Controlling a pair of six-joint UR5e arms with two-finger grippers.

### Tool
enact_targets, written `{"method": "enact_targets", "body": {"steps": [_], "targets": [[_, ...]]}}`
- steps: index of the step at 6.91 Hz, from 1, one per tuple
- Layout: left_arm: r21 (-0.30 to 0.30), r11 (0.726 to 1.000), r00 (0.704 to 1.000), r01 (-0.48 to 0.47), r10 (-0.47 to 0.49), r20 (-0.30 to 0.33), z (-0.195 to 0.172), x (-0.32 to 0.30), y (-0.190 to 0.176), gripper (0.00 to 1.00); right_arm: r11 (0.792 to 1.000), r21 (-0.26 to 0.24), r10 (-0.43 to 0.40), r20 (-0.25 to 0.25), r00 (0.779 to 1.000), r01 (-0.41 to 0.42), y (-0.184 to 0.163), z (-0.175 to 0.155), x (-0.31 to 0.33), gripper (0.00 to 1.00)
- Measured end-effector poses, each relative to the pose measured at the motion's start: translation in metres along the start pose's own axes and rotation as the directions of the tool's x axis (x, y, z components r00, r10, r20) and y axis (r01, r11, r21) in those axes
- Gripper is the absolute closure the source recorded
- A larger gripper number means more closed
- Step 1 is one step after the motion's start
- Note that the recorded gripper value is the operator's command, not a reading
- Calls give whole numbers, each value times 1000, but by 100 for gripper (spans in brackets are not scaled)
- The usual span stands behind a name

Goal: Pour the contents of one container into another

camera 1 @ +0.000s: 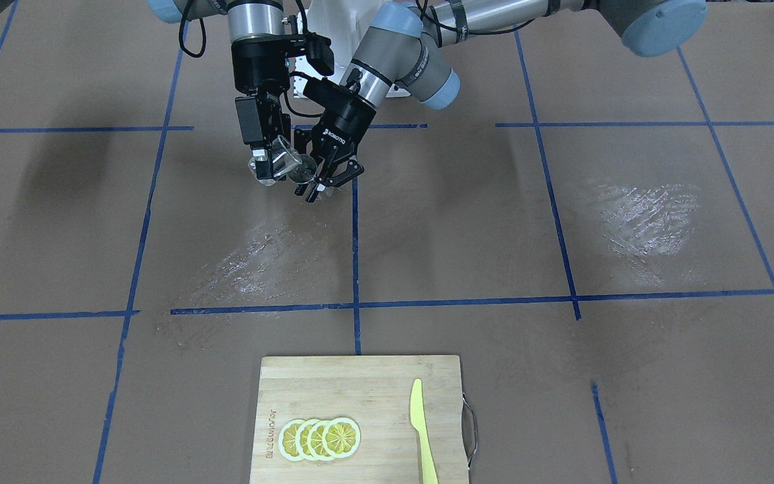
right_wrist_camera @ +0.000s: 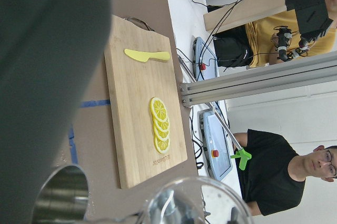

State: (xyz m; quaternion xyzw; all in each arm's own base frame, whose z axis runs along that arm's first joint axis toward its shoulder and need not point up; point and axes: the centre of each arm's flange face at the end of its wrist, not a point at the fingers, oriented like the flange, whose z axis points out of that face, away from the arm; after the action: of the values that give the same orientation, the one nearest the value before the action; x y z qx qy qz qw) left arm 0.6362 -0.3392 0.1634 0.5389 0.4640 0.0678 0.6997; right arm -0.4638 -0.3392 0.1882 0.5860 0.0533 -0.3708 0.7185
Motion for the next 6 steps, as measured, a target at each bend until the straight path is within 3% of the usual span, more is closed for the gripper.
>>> {"method": "enact_targets", "body": {"steps": [6], "targets": [[0, 1000, 1000, 0, 0, 0, 0, 0, 0, 100, 997, -19, -76, -51, 996, 76, -1, 0, 1, 100]]}}
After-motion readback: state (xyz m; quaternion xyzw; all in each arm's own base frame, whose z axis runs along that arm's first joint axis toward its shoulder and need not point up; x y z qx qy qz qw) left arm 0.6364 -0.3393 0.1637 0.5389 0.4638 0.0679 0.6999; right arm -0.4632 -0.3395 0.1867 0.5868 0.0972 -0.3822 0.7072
